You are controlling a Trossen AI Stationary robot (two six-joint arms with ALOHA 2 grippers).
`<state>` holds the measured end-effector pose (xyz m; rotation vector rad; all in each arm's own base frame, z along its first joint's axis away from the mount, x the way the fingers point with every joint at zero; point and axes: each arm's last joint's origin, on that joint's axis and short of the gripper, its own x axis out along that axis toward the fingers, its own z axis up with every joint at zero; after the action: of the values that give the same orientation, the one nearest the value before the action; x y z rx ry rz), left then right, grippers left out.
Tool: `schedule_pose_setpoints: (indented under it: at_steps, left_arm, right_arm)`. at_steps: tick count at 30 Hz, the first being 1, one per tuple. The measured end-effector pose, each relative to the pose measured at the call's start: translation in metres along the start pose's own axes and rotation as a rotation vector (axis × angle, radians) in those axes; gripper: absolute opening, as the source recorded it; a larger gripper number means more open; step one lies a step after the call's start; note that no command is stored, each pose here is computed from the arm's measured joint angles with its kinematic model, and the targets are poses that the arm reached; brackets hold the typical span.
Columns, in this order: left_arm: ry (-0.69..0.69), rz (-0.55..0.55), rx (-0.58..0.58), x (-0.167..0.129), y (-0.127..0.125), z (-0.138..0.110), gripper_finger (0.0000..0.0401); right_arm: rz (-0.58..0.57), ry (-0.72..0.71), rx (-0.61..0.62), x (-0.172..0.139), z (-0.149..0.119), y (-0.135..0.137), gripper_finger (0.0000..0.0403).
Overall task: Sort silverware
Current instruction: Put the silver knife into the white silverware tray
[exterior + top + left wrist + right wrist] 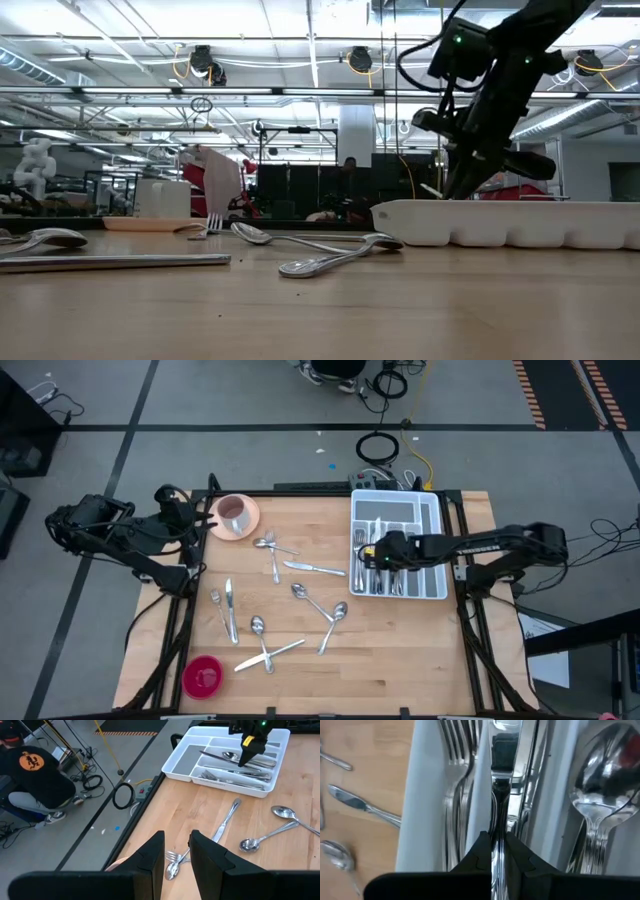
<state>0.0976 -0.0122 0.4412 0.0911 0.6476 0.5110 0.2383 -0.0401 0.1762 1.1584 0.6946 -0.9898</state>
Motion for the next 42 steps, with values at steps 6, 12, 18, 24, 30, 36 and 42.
schedule_pose_setpoints:
  at_steps: [6,12,18,24,30,36,42]
  left_arm:
    - [0.0,0.0,0.001,0.0,0.0,0.0,0.0096]
    - [0.001,0.0,0.001,0.0,0.0,0.0,0.0096]
    - [0.001,0.001,0.002,0.0,0.0,0.0,0.0096]
    - [0.001,0.001,0.002,0.0,0.0,0.0,0.0096]
    - [0.001,0.001,0.002,0.0,0.0,0.0,0.0096]
    - [0.0,0.001,0.0,0.0,0.0,0.0,0.0096]
    - [0.0,0.001,0.0,0.0,0.0,0.0,0.0096]
  right_arm:
    - [-0.049,0.013,0.009,0.013,-0.003,-0.001,0.0]
    - [-0.105,0.052,0.007,0.028,-0.008,-0.004,0.0]
    - [-0.111,0.055,0.002,0.03,-0.008,-0.004,0.0004]
    - [-0.108,0.05,0.005,0.03,-0.008,-0.004,0.0052]
    - [-0.097,0.051,0.005,0.03,-0.008,-0.003,0.0113]
    - [-0.079,0.049,0.0,0.03,-0.008,-0.001,0.0152]
    - [-0.067,0.047,-0.006,0.03,-0.007,0.0,0.0159]
